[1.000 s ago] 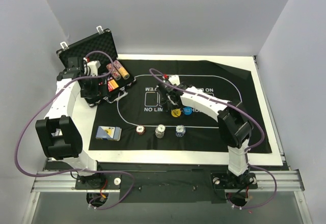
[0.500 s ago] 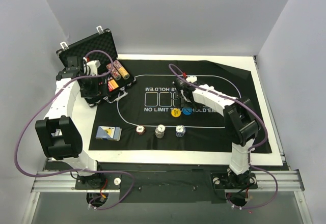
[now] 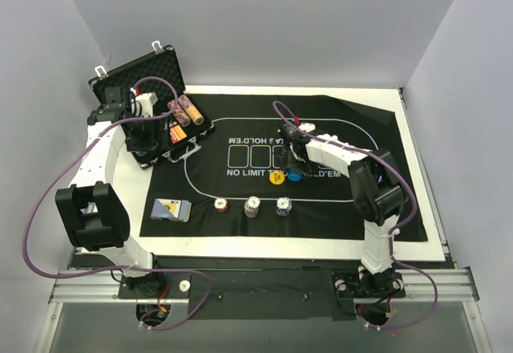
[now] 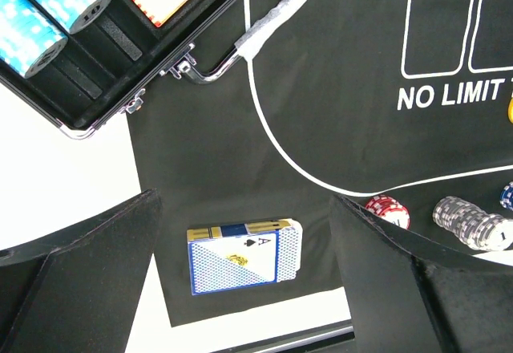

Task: Distribute texas hold em gaming equipment

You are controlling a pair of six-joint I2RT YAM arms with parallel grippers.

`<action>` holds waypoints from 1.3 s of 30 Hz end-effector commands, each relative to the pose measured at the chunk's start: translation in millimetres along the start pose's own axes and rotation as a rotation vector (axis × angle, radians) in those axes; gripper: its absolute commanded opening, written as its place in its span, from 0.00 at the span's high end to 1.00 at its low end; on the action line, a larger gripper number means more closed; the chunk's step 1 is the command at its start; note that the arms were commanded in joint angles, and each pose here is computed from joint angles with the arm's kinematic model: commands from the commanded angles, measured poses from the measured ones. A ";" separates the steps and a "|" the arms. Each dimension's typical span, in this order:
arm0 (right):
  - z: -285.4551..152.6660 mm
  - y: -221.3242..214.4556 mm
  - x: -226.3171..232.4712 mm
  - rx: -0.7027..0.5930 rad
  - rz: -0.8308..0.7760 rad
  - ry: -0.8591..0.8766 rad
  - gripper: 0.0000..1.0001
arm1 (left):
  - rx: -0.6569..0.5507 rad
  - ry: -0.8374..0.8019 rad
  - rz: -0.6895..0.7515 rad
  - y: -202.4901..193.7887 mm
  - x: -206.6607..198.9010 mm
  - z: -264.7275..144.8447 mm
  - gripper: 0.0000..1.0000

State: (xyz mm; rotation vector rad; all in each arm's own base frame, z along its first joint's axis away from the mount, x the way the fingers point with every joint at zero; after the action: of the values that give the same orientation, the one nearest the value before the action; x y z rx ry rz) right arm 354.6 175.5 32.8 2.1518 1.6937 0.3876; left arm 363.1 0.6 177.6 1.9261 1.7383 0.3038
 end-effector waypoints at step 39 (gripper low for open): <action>-38.9 -0.9 171.2 -0.057 -0.279 0.260 0.73 | -0.074 0.030 -0.063 10.8 20.2 -18.5 0.04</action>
State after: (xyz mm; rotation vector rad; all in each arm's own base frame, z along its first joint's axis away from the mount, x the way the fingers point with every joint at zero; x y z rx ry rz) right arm 391.1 308.0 65.5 1.9231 1.9093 0.6028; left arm 361.7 15.1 178.4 1.8847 1.7908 0.3105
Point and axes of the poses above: each gripper's point midway between its finger pads, its own z axis out along the fingers, its own x axis along the line the jaws close on, y = z × x, the point moved 2 cm from there along -z, back along the fingers, and after that the axes turned 6 degrees about z, right-handed, at the moved point
